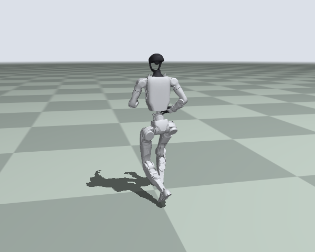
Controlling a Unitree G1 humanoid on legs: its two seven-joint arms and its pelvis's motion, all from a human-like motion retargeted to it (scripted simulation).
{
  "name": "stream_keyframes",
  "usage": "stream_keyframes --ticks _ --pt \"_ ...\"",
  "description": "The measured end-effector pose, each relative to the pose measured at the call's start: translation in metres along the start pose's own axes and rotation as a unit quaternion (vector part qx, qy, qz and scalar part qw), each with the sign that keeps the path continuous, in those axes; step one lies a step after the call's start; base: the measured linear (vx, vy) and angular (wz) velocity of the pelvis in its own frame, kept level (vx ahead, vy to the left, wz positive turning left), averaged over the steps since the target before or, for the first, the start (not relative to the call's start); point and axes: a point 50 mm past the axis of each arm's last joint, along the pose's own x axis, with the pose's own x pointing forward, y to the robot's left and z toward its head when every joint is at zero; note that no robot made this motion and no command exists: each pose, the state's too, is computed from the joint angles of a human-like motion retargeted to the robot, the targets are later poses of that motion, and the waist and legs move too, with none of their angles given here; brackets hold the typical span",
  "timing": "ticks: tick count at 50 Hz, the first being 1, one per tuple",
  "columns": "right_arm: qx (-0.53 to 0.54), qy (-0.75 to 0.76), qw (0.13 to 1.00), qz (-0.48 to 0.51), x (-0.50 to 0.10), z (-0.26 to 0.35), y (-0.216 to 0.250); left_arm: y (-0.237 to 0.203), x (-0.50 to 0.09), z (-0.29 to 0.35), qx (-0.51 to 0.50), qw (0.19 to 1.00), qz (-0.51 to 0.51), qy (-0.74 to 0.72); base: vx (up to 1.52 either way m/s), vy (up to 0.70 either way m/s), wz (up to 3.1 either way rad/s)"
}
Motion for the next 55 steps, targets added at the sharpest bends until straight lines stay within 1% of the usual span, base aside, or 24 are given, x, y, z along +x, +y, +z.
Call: stream_keyframes --ticks 3,6,9,12,15,18,20,23,27,30,33,37,40,43,45,47,50,53,55 --pt "-0.011 -0.029 0.999 -0.029 0.012 0.01 -0.01 -0.012 -0.025 -0.016 -0.005 0.998 -0.031 0.051 -0.07 -0.04 -0.13" --pt "-0.054 -0.082 0.991 -0.087 0.039 0.031 -0.037 -0.016 -0.058 -0.039 -0.001 0.99 -0.046 0.133 -0.04 -0.06 0.25" --pt "-0.088 -0.141 0.974 -0.155 0.065 0.06 -0.069 -0.01 -0.095 -0.056 -0.006 0.977 -0.051 0.207 -0.02 -0.04 0.49" --pt "-0.074 -0.173 0.961 -0.2 0.071 0.077 -0.086 0.004 -0.133 -0.062 -0.015 0.965 -0.057 0.256 0.06 0.03 0.54" --pt "-0.046 -0.178 0.962 -0.201 0.065 0.079 -0.086 0.017 -0.16 -0.062 -0.018 0.956 -0.066 0.284 0.08 0.07 0.62" --pt "-0.037 -0.166 0.97 -0.175 0.06 0.072 -0.076 0.024 -0.169 -0.061 -0.024 0.954 -0.054 0.295 0.01 0.08 0.72" --pt "-0.035 -0.146 0.977 -0.149 0.054 0.063 -0.062 0.023 -0.165 -0.059 -0.024 0.956 -0.046 0.288 -0.06 0.05 0.42" --pt "-0.037 -0.105 0.987 -0.112 0.044 0.045 -0.039 0.024 -0.137 -0.052 -0.006 0.971 -0.02 0.238 -0.05 0.05 0.24" --pt "-0.038 -0.057 0.995 -0.069 0.032 0.025 -0.013 0.03 -0.061 -0.034 0.037 0.991 0.044 0.118 -0.03 0.04 0.01" --pt "-0.026 -0.046 0.998 -0.039 0.019 0.017 -0.008 0.031 -0.014 -0.011 0.029 0.996 0.08 0.04 0.01 -0.01 -0.32" --pt "-0.006 -0.034 0.999 -0.022 0.004 0.011 -0.008 0.03 0.006 0.009 0.0 0.996 0.083 -0.013 0.06 -0.07 -0.41" --pt "0.006 -0.014 0.999 -0.029 -0.007 0.004 -0.01 0.017 0.005 0.019 -0.02 0.998 0.042 -0.044 0.01 -0.09 -0.47" --pt "0.004 -0.027 0.998 -0.048 -0.003 0.009 -0.015 0.005 -0.013 0.008 -0.027 1.0 0.01 -0.011 -0.06 -0.04 -0.22" --pt "-0.024 -0.064 0.994 -0.083 0.016 0.022 -0.032 -0.004 -0.046 -0.018 -0.027 0.996 -0.019 0.079 -0.03 -0.03 0.11" --pt "-0.053 -0.102 0.986 -0.12 0.036 0.038 -0.052 -0.004 -0.071 -0.036 -0.023 0.989 -0.032 0.144 -0.02 -0.04 0.53" --pt "-0.06 -0.137 0.976 -0.16 0.05 0.055 -0.068 0.002 -0.102 -0.05 -0.023 0.978 -0.041 0.202 0.01 -0.01 0.58" --pt "-0.042 -0.165 0.965 -0.199 0.054 0.069 -0.084 0.018 -0.147 -0.059 -0.023 0.961 -0.054 0.269 0.07 0.03 0.6" --pt "-0.019 -0.171 0.965 -0.197 0.048 0.072 -0.084 0.032 -0.178 -0.059 -0.019 0.95 -0.058 0.306 0.06 0.07 0.77" --pt "-0.012 -0.164 0.97 -0.181 0.044 0.068 -0.078 0.035 -0.186 -0.059 -0.02 0.947 -0.047 0.318 0.0 0.07 0.81"
